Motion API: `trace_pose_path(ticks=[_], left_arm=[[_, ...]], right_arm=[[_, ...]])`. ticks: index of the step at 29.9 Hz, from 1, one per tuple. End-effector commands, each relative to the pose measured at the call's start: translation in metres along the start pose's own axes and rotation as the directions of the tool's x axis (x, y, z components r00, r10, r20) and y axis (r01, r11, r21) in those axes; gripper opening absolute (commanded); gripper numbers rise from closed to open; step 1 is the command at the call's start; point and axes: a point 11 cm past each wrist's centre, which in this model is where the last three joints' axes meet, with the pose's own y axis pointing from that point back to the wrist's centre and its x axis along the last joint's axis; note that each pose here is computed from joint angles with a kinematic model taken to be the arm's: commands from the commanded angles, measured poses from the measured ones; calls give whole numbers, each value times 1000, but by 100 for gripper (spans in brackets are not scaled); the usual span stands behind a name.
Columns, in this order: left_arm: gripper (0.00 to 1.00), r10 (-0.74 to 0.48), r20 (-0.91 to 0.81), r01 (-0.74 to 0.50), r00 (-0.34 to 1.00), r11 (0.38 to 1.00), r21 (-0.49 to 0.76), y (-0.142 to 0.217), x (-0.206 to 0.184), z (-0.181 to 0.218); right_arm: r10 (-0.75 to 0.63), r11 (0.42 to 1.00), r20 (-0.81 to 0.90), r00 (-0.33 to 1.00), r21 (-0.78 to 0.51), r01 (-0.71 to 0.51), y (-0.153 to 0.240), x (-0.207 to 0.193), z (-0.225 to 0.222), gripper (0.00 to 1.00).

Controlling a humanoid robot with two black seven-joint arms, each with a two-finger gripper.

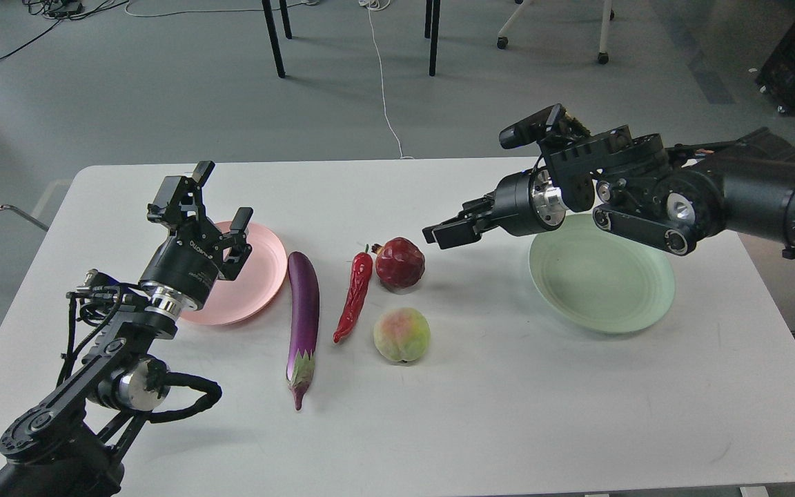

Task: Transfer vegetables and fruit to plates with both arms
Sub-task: 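Move the right gripper from the green plate toward the red apple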

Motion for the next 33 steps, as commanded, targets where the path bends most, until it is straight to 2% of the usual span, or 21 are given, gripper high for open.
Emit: trace_pose_path(ticks=[1,11,20,33], left_arm=[[99,-4,0,4,1000,1000,-4,0,-1,2],[99,-9,-9,9,1000,1000,-9,0,-5,1],[99,-7,-11,7,1000,1000,-3,3,-3,-1],[99,-9,-20,9,1000,1000,4,9,-6,-4]], right_arm=[[-42,999,-142,989,-28,39,-25,-2,-10,97],[-43,999,-150,988,-40,38,-39,-13,-8,97],[32,997,-150,988,-63,-42,-43,-23,7,97],[112,994,-40,993,21,-111,-60,-38,-14,97]])
